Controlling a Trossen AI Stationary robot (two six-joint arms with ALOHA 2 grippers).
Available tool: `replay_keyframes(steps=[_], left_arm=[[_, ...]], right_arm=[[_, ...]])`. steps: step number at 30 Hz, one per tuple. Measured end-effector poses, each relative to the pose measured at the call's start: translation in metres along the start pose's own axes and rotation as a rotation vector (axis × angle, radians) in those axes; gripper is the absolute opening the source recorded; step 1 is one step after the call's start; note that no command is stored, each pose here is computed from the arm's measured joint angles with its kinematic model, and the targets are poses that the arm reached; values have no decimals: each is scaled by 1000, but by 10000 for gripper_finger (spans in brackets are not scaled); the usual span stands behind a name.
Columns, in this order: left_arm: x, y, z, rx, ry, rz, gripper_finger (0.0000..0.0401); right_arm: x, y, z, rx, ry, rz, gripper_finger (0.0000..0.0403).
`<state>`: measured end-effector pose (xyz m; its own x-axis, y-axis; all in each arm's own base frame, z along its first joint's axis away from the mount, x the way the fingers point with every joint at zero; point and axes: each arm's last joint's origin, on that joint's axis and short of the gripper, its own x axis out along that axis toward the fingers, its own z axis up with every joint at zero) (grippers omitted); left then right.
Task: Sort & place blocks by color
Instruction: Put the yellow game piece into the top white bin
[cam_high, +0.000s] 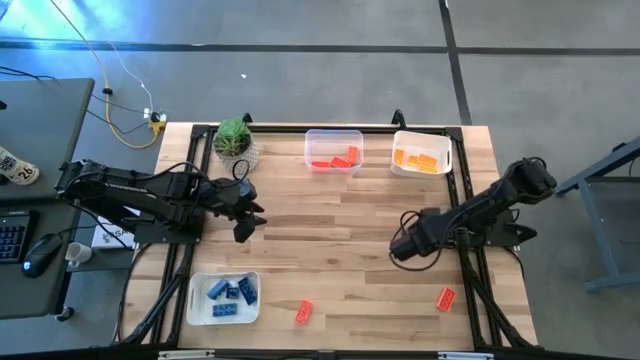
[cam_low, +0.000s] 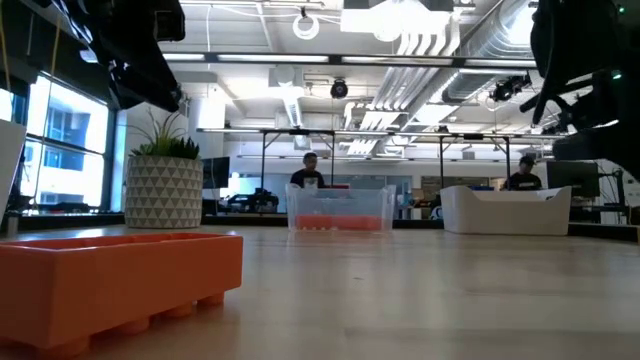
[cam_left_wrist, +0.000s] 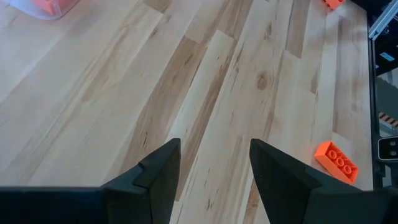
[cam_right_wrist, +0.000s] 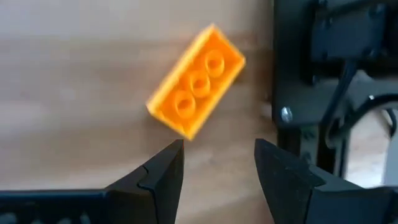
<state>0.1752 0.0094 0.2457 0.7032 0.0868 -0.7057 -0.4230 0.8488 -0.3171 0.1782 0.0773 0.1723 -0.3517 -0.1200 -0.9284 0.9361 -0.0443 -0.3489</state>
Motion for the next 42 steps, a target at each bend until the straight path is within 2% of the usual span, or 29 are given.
replay_keyframes(steps=[3,7,10,13,17,25,32,37,42], left_arm=[[0,0,0,0,-2,3,179],[0,1,0,-1,-11,20,179],[0,1,0,-1,-13,22,179],[0,0,1,-2,-21,18,179],[0,-1,3,-16,-41,9,179],[0,-2,5,-32,-63,-5,179],[0,-2,5,-32,-63,-5,179],[0,-2,5,-32,-63,-5,179],[0,-2,5,-32,-63,-5,179]], right_arm=[[0,-2,-6,-59,47,-9,181],[0,-2,-11,-76,30,20,187],[0,-1,-11,-148,-1,37,201],[0,0,-7,-306,-25,41,217],[0,2,1,-584,-33,21,230],[0,7,16,-1131,-15,3,232],[0,7,16,-1579,-23,0,232],[7,8,12,-1775,-44,19,232],[16,4,11,-1791,-92,-40,232]])
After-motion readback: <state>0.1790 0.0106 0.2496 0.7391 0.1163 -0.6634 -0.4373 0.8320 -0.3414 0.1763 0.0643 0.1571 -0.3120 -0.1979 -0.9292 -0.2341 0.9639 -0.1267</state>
